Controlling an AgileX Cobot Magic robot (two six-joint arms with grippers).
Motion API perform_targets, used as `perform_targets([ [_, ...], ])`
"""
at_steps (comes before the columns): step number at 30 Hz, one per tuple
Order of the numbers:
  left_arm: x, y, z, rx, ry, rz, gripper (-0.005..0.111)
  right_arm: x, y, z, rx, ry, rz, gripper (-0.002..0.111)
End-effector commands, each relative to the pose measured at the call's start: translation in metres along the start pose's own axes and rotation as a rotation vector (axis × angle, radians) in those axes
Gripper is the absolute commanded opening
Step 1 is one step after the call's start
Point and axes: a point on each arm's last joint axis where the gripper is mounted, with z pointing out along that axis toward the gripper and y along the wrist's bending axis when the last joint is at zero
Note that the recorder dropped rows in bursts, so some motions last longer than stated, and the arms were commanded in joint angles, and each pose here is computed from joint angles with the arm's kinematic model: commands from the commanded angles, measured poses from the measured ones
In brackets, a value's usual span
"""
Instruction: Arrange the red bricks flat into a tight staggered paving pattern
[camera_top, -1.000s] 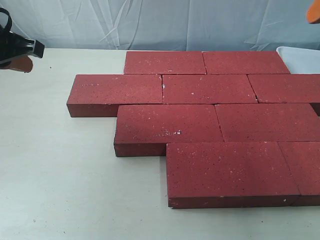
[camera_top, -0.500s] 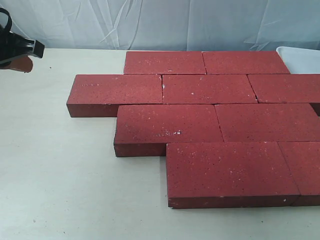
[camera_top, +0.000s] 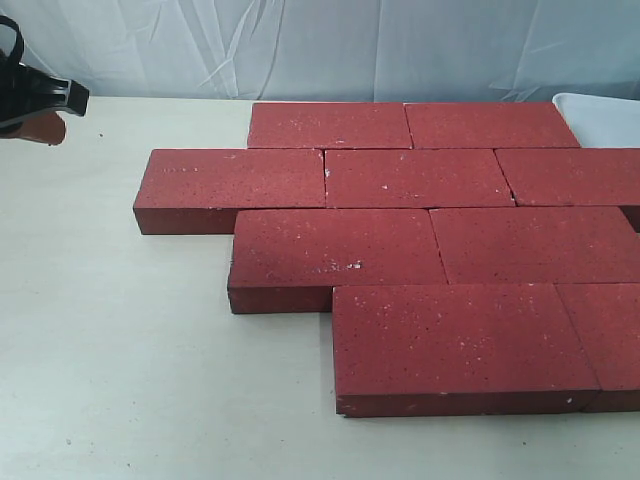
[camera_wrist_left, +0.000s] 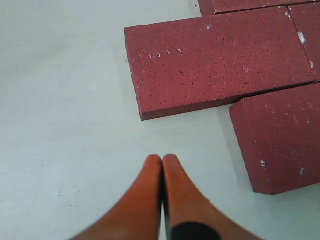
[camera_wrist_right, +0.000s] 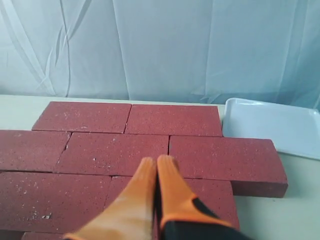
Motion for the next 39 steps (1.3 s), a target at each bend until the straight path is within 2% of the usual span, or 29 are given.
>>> perform_targets([
  [1, 0.0, 0.0, -0.003, -0.005, -0.013, 0.007, 0.0, 0.02, -0.005, -0.019, 0.022, -0.111, -0.024, 0.0],
  [7, 0.0, 0.0, -0.003, -0.005, -0.013, 0.007, 0.0, 0.043, -0.013, -0.031, 0.081, -0.212, -0.102, 0.0],
  [11, 0.0, 0.0, -0.003, -0.005, -0.013, 0.007, 0.0, 0.052, -0.018, -0.02, 0.15, -0.238, -0.224, 0.0],
  [17, 0.0, 0.0, -0.003, -0.005, -0.013, 0.007, 0.0, 0.065, -0.02, -0.014, 0.163, -0.13, -0.208, 0.0],
  [33, 0.0, 0.0, -0.003, -0.005, -0.013, 0.007, 0.0, 0.065, -0.02, -0.014, 0.164, -0.129, -0.206, 0.0],
  [39, 0.0, 0.0, -0.003, -0.005, -0.013, 0.007, 0.0, 0.068, -0.012, -0.013, 0.067, -0.117, -0.091, 0.0],
])
